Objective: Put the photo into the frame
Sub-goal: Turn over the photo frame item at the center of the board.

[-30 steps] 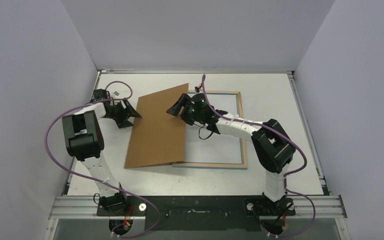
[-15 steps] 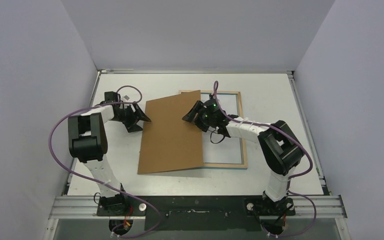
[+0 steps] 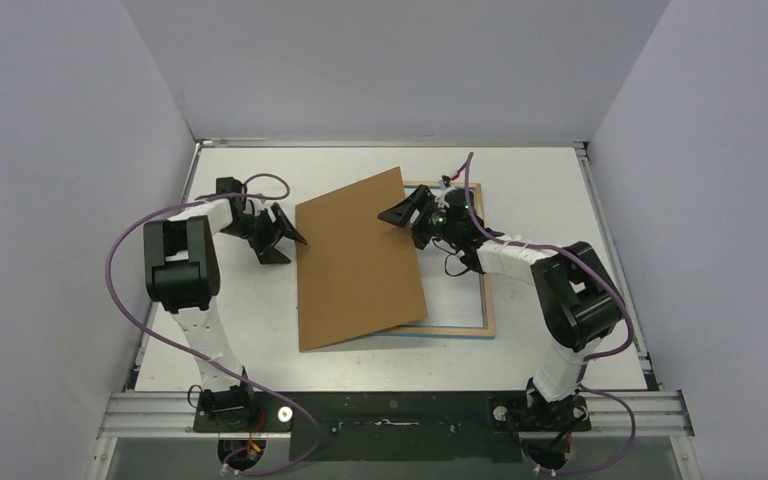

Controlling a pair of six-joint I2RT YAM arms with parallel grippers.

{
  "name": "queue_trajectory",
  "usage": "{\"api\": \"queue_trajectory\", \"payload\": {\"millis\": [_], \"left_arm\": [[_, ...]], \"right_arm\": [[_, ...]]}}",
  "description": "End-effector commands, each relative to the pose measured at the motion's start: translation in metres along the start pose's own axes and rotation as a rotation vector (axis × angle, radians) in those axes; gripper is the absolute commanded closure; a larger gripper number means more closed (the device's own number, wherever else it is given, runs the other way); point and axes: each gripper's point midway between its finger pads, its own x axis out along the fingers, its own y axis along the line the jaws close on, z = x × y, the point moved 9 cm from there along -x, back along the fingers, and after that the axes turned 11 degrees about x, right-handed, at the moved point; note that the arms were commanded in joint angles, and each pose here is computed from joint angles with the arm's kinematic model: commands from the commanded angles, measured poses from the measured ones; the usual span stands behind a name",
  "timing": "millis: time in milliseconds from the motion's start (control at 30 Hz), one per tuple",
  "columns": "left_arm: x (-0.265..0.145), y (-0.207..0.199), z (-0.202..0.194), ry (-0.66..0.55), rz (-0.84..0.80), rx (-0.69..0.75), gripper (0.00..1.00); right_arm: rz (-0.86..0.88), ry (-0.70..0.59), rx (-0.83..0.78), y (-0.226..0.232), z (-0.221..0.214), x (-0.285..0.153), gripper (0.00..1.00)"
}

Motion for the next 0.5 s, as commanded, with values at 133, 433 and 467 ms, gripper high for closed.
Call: {"api": "queue_trajectory", "payload": {"millis": [133, 433, 467], "left_arm": [[0.016, 0.022, 0.017, 0.022, 0.142, 0.075, 0.34], [-0.018, -0.013, 0.044, -0.143, 0.167, 0.24, 0.34], [-0.026, -0.02, 0.046, -0.173, 0.176, 0.275, 0.33]], "right_arm": [[0.173, 0.098, -0.065, 0.03, 0.013, -0.016, 0.55], [-0.01, 0.068, -0.183, 0.03, 0.024, -0.024, 0.99], [-0.022, 0.049, -0.183, 0.034, 0.026, -0.025, 1.0]]}}
